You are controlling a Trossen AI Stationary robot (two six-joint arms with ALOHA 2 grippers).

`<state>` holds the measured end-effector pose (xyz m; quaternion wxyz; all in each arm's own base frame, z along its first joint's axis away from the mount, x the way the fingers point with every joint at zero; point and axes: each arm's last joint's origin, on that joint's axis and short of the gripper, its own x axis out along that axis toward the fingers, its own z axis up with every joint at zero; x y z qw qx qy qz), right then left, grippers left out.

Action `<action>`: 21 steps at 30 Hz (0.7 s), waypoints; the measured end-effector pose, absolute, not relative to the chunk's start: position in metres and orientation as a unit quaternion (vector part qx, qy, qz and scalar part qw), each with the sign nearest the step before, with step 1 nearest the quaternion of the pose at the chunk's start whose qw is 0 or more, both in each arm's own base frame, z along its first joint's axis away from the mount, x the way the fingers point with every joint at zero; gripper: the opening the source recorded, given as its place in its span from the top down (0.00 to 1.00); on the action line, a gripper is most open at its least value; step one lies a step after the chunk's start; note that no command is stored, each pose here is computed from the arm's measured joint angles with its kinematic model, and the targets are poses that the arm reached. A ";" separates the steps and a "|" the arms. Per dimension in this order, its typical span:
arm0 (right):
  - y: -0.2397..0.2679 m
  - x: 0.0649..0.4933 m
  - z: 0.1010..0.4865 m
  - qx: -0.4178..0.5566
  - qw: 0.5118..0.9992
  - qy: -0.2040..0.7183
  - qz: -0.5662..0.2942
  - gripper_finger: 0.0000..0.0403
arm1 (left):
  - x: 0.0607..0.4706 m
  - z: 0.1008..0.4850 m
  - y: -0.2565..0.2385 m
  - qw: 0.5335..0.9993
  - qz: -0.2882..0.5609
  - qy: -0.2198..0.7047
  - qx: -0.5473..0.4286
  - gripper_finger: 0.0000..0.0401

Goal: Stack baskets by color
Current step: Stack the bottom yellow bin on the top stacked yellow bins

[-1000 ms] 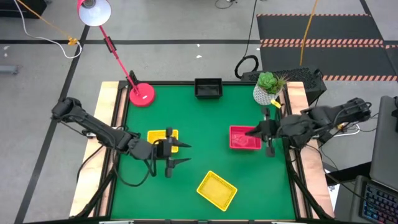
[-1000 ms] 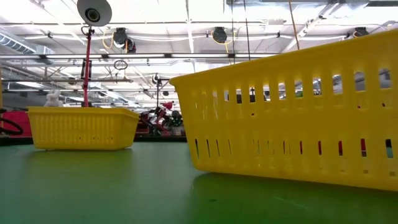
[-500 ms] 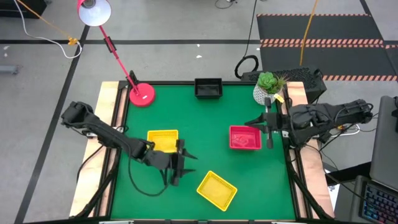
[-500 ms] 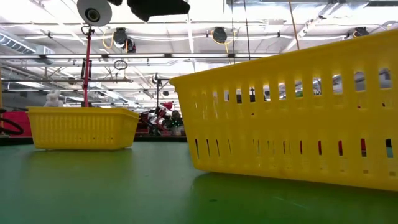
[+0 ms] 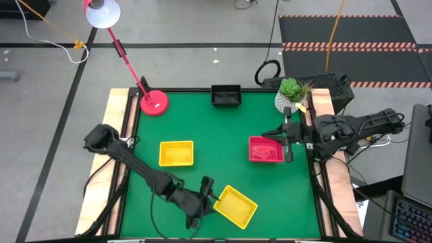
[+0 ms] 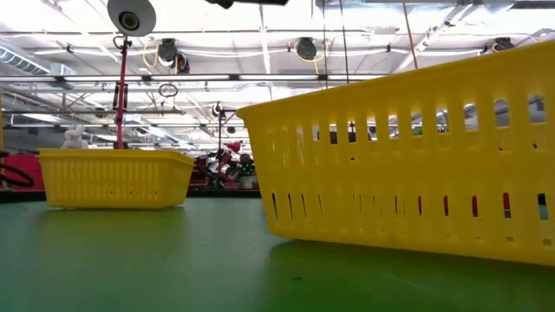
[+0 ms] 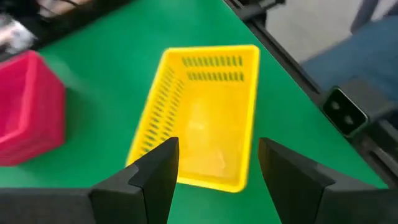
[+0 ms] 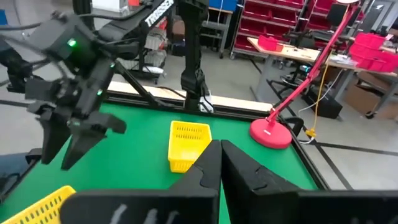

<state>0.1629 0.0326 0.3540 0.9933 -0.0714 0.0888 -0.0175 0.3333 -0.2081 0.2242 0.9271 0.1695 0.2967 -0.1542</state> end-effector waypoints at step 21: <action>0.033 0.162 0.353 -0.072 0.993 0.096 -0.017 1.00 | 0.391 0.215 -0.240 0.913 -0.144 0.369 0.101 0.44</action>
